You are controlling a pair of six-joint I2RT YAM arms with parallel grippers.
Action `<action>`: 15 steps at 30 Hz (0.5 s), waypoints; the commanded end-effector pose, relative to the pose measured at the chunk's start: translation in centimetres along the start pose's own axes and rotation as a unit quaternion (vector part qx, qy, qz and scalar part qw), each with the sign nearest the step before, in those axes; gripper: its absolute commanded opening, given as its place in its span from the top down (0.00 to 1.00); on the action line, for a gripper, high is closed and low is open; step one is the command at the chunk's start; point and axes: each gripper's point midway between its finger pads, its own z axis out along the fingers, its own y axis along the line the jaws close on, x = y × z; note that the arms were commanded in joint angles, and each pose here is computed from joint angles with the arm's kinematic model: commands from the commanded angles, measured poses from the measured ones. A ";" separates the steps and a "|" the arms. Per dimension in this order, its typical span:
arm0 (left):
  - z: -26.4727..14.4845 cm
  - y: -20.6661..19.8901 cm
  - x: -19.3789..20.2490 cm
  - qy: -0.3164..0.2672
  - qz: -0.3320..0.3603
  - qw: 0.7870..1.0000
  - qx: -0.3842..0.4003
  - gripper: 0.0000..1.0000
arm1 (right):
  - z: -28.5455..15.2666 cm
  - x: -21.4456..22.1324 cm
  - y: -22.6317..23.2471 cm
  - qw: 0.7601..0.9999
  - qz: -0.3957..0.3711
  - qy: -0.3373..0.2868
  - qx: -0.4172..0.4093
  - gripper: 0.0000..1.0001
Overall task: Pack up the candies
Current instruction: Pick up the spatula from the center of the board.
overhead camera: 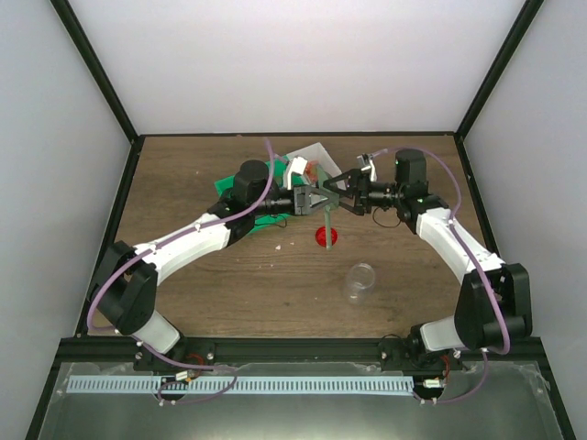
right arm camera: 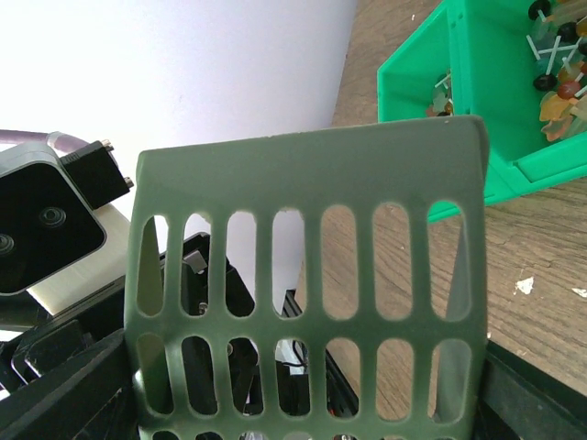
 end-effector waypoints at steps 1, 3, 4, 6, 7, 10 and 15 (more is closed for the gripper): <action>-0.5 -2.2 -1.8 -0.035 0.030 0.999 0.022 0.96 | -0.2 0.6 -0.8 0.999 0.022 -0.009 0.024 0.23; -0.6 -2.0 -1.9 -0.039 0.025 0.999 0.017 0.96 | -0.3 0.3 -1.2 0.999 0.024 -0.024 0.040 0.23; -0.6 -1.8 -2.0 -0.043 0.023 0.999 0.012 0.96 | -0.4 0.1 -1.4 0.998 0.026 -0.032 0.046 0.22; -0.8 -1.9 -2.0 -0.048 0.023 0.999 0.012 0.96 | -0.7 -0.3 -1.1 0.997 0.018 -0.048 0.050 0.17; -0.8 -1.9 -1.9 -0.047 0.023 0.999 0.012 0.96 | -0.9 -0.4 -1.0 0.997 0.014 -0.055 0.050 0.14; -0.8 -1.7 -1.6 -0.042 0.024 0.999 0.009 0.96 | -1.4 -0.9 0.3 0.997 -0.002 -0.072 0.034 0.02; -0.9 -1.8 -1.5 -0.042 0.027 0.999 0.013 0.96 | -1.8 -1.1 1.6 0.996 -0.020 -0.084 0.009 0.00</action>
